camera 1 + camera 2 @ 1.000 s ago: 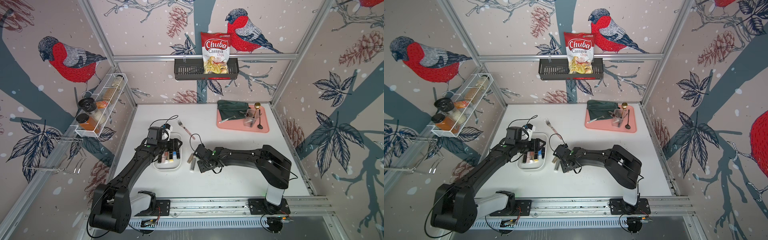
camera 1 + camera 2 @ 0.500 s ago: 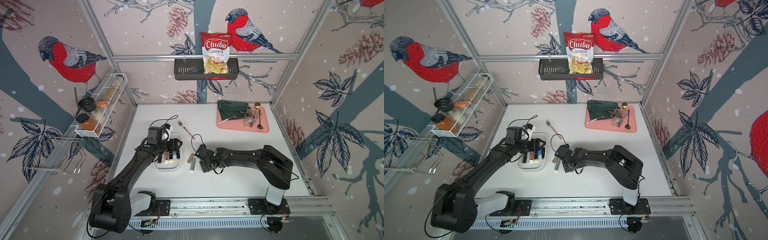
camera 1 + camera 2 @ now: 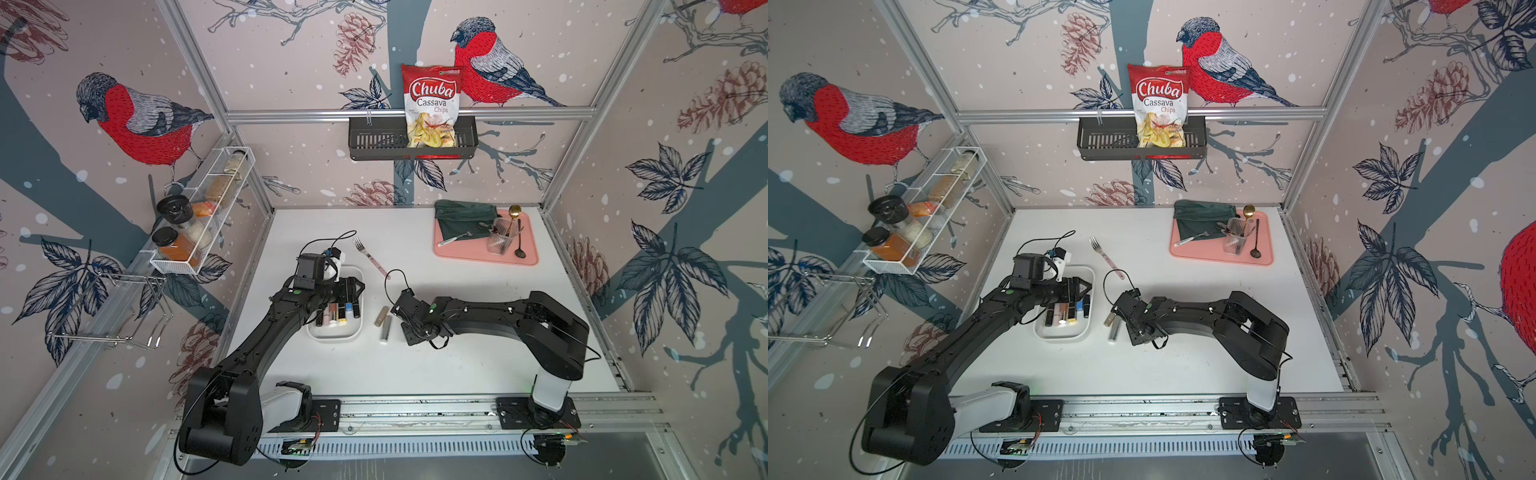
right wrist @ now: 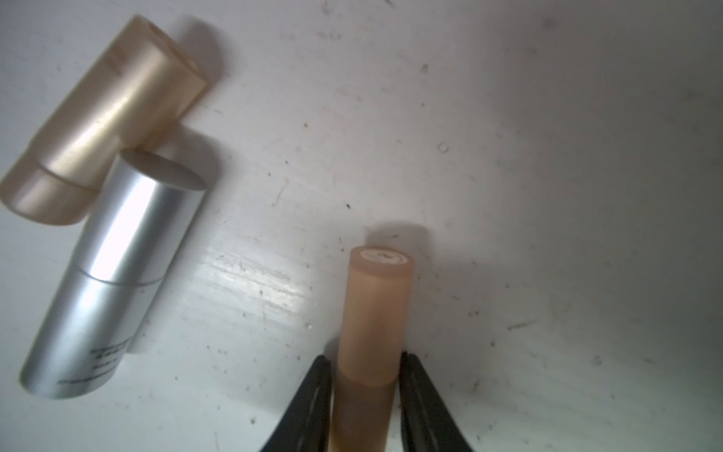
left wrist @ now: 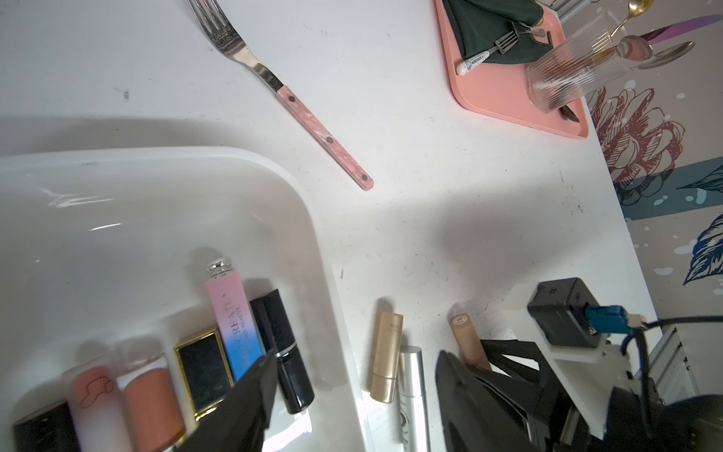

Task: Put the lipstick into the storage box
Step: Pick up the lipstick at the center of the board.

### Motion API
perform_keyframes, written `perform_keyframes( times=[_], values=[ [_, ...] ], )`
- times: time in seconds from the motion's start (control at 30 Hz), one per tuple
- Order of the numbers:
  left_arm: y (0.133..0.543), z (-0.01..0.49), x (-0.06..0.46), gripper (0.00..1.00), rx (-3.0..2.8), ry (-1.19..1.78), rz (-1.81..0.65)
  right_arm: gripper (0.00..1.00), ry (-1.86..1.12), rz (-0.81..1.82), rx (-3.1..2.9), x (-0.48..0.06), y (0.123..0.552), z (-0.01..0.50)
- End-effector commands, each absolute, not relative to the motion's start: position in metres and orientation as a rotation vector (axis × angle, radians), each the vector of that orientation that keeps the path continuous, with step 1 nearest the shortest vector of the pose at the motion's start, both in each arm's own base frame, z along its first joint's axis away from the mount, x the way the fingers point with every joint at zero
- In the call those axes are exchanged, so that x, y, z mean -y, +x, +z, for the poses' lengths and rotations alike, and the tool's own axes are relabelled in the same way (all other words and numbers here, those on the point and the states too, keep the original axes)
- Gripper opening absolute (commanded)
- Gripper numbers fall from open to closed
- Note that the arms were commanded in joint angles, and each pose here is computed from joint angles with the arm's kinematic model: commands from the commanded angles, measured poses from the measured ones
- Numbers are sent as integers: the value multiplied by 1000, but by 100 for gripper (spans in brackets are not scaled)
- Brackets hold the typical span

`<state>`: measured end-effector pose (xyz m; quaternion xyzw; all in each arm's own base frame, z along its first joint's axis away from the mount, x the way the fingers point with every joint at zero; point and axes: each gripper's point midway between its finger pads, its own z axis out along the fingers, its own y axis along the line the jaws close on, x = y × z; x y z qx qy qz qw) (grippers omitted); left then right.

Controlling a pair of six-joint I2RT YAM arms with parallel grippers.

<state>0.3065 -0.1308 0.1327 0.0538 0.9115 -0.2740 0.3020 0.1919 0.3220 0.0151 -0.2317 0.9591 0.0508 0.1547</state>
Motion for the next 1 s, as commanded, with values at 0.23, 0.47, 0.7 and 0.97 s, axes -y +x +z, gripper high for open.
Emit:
perform_keyframes(
  times=[0.23, 0.47, 0.7, 0.97],
  values=[
    [307, 145, 140, 68, -2367, 184, -798, 23, -656, 315, -2745, -332, 190, 37],
    [299, 179, 167, 69, -2212, 248, -1053, 23, -590, 881, -2529, -353, 220, 116],
    [289, 224, 187, 68, -1961, 122, -1409, 23, -681, 1381, -2167, -371, 205, 214],
    [273, 255, 209, 67, -1877, 168, -1437, 23, -722, 1524, -2096, -381, 193, 232]
  ],
)
